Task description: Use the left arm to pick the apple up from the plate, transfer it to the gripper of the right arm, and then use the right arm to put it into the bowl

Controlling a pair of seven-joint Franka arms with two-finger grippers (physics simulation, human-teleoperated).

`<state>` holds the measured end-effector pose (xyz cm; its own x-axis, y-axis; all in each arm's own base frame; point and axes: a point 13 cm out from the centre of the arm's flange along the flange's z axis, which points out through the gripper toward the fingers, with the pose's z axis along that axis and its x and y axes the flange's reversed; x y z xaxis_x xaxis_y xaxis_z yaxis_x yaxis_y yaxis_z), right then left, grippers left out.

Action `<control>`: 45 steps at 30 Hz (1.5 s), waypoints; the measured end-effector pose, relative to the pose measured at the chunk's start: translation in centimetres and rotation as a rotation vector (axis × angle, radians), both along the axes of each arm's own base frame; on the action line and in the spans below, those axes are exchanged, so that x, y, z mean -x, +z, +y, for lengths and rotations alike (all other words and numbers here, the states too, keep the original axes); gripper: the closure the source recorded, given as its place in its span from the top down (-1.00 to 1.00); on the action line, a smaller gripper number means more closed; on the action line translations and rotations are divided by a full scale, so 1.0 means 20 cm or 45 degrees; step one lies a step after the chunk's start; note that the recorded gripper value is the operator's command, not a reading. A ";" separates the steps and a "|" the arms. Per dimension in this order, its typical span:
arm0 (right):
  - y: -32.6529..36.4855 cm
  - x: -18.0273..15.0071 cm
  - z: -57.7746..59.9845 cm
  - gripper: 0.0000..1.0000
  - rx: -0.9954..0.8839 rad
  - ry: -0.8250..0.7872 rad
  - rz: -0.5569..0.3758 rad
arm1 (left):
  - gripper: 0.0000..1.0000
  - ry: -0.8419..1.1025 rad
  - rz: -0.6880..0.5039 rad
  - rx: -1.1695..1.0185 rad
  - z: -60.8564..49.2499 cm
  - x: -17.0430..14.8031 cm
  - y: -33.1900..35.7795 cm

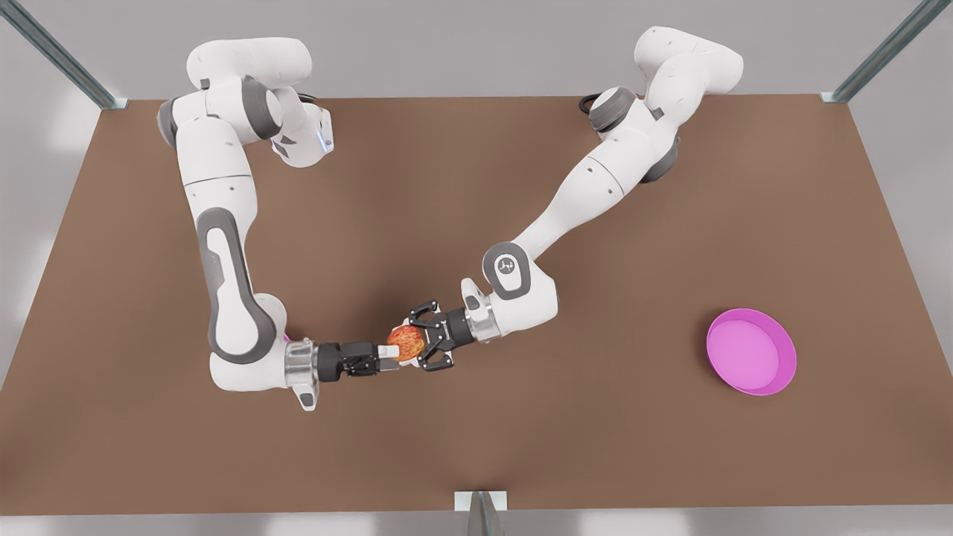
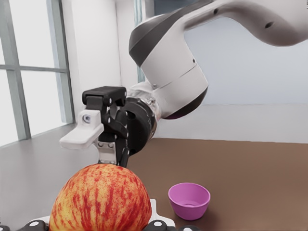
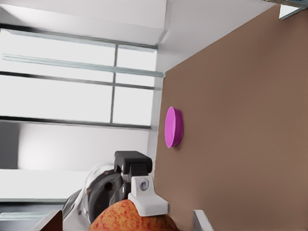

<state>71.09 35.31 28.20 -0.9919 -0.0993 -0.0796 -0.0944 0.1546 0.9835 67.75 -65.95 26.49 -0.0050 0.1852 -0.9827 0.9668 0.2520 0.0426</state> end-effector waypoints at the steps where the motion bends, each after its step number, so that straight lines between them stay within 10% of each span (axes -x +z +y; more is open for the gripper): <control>1: 0.00 0.00 0.01 1.00 0.004 0.003 -0.008 | 0.49 0.000 -0.006 -0.002 0.00 0.00 0.00; 11: -0.09 0.15 0.16 0.97 0.049 0.099 -0.031 | 0.49 -0.005 -0.054 -0.018 0.01 -0.01 0.00; 16: -0.10 0.16 0.18 0.52 0.060 0.114 -0.054 | 0.49 -0.007 -0.070 -0.025 0.01 -0.01 -0.01; 19: -0.10 0.16 0.17 0.52 0.063 0.117 -0.064 | 1.00 -0.009 -0.076 -0.026 0.01 -0.01 -0.01; 30: -0.17 0.19 -0.17 0.52 0.355 0.230 -0.191 | 1.00 0.002 -0.091 -0.036 0.03 -0.03 0.03; 37: -0.35 0.25 -0.90 0.52 0.748 0.374 -0.233 | 1.00 -0.051 -0.285 -0.720 1.89 -0.71 0.43; 45: -0.53 0.32 -1.49 0.53 1.093 0.566 -0.260 | 1.00 0.103 0.372 -1.672 3.01 0.14 1.03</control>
<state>64.71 5.55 17.69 -0.8258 -0.5633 0.0283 -0.4718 0.7175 0.5125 65.05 -5.67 47.17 -0.2377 0.9704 -0.0418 0.9663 0.2406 0.0912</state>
